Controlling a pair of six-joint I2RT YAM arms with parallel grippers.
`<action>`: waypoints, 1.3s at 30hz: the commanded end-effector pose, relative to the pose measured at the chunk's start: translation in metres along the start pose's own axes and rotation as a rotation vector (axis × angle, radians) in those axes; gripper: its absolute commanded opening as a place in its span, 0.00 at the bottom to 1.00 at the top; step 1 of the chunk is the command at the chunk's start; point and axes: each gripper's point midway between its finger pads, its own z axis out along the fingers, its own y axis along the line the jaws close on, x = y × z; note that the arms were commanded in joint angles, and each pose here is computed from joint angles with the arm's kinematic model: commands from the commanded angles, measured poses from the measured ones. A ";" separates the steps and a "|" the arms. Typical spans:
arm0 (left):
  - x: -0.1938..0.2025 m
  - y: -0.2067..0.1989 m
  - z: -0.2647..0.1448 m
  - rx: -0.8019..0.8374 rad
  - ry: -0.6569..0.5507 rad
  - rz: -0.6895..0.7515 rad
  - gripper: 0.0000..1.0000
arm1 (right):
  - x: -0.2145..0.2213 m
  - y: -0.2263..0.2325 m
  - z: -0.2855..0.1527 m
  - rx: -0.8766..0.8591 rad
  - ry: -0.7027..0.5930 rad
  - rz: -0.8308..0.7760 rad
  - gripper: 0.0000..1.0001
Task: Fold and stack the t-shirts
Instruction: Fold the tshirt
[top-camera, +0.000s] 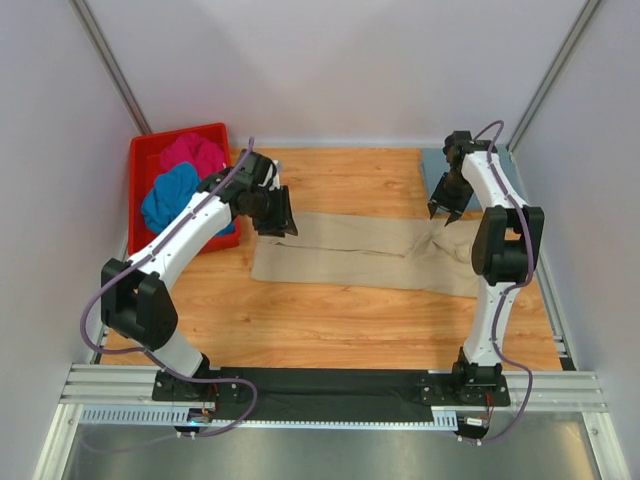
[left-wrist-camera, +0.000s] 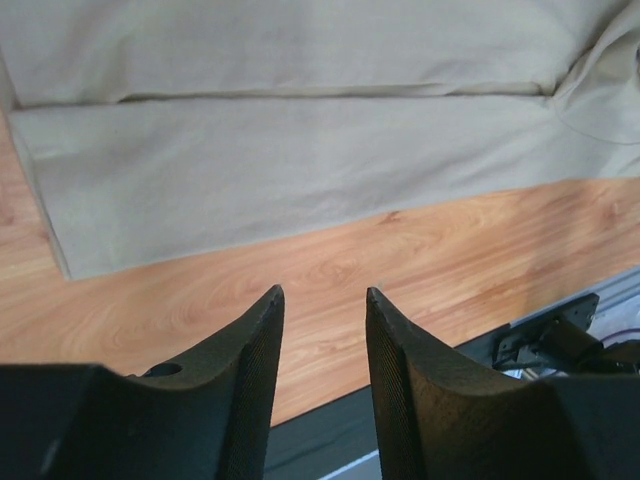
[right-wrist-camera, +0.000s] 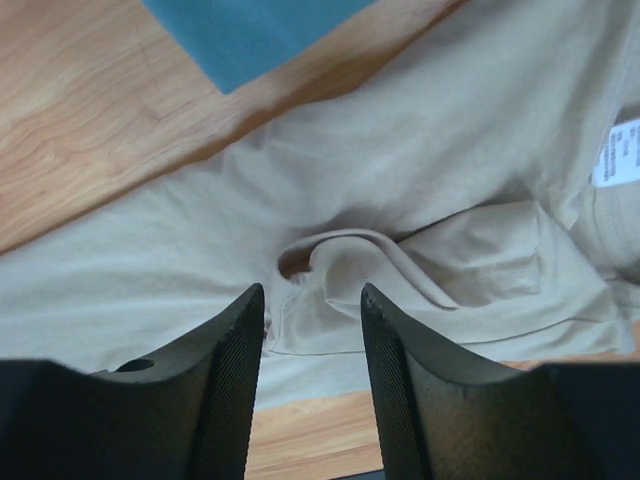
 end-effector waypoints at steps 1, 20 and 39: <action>0.023 0.009 -0.002 -0.027 0.048 -0.057 0.45 | 0.023 0.004 -0.019 0.091 0.035 0.123 0.46; 0.046 0.036 -0.007 -0.135 0.098 -0.045 0.43 | 0.042 0.003 0.030 0.245 0.066 0.302 0.43; 0.039 0.040 -0.003 -0.160 0.098 -0.015 0.42 | 0.037 0.010 0.051 0.226 0.025 0.307 0.21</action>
